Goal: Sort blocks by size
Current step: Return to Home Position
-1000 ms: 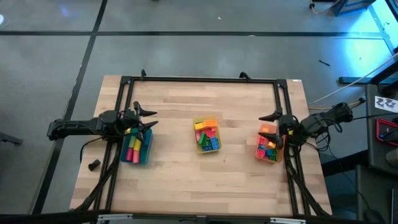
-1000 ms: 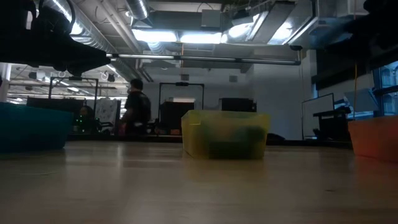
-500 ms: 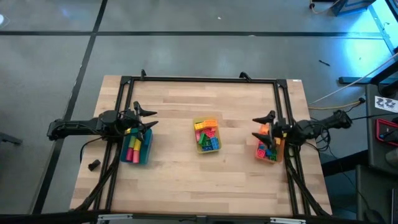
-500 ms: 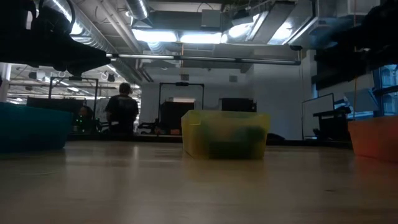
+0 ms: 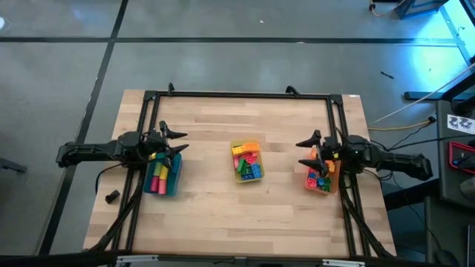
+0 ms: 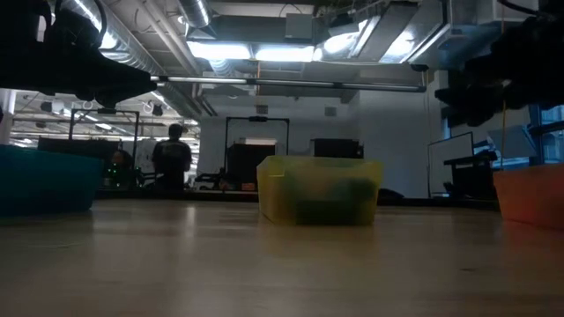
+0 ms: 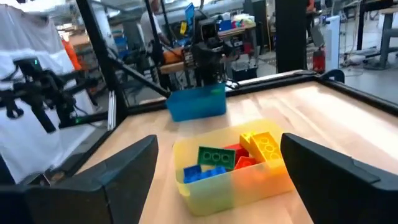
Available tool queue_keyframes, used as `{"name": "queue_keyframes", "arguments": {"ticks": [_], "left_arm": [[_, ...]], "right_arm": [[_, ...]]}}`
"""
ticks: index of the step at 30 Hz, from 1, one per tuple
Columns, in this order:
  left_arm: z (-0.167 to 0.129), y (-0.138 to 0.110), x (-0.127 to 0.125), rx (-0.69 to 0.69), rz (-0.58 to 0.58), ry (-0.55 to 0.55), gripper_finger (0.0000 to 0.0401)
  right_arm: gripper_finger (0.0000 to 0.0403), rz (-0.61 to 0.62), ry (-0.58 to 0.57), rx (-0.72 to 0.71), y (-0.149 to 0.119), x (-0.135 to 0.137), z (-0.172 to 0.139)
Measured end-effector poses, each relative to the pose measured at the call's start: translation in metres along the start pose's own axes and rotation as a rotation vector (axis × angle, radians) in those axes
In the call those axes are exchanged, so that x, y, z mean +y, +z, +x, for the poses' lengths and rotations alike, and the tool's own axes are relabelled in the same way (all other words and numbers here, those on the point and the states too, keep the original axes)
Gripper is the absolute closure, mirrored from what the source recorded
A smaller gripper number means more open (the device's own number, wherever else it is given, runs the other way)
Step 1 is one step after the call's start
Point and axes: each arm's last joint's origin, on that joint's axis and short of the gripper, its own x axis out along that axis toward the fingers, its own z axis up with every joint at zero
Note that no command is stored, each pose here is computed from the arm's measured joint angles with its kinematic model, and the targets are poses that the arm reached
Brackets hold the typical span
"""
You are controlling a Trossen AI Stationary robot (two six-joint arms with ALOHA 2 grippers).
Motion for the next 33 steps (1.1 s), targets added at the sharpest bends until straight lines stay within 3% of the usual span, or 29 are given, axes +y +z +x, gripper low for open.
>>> {"name": "queue_keyframes", "arguments": {"ticks": [8, 33], "left_arm": [[0.0, 0.0, 0.0, 0.0, 0.0, 0.0, 0.0207], [0.0, 0.0, 0.0, 0.0, 0.0, 0.0, 0.0207]], "right_arm": [[0.0063, 0.072, -0.003, 0.037, -0.0031, -0.0011, 0.0023], [0.0063, 0.056, 0.006, -0.034, 0.0047, 0.001, -0.0025]]}}
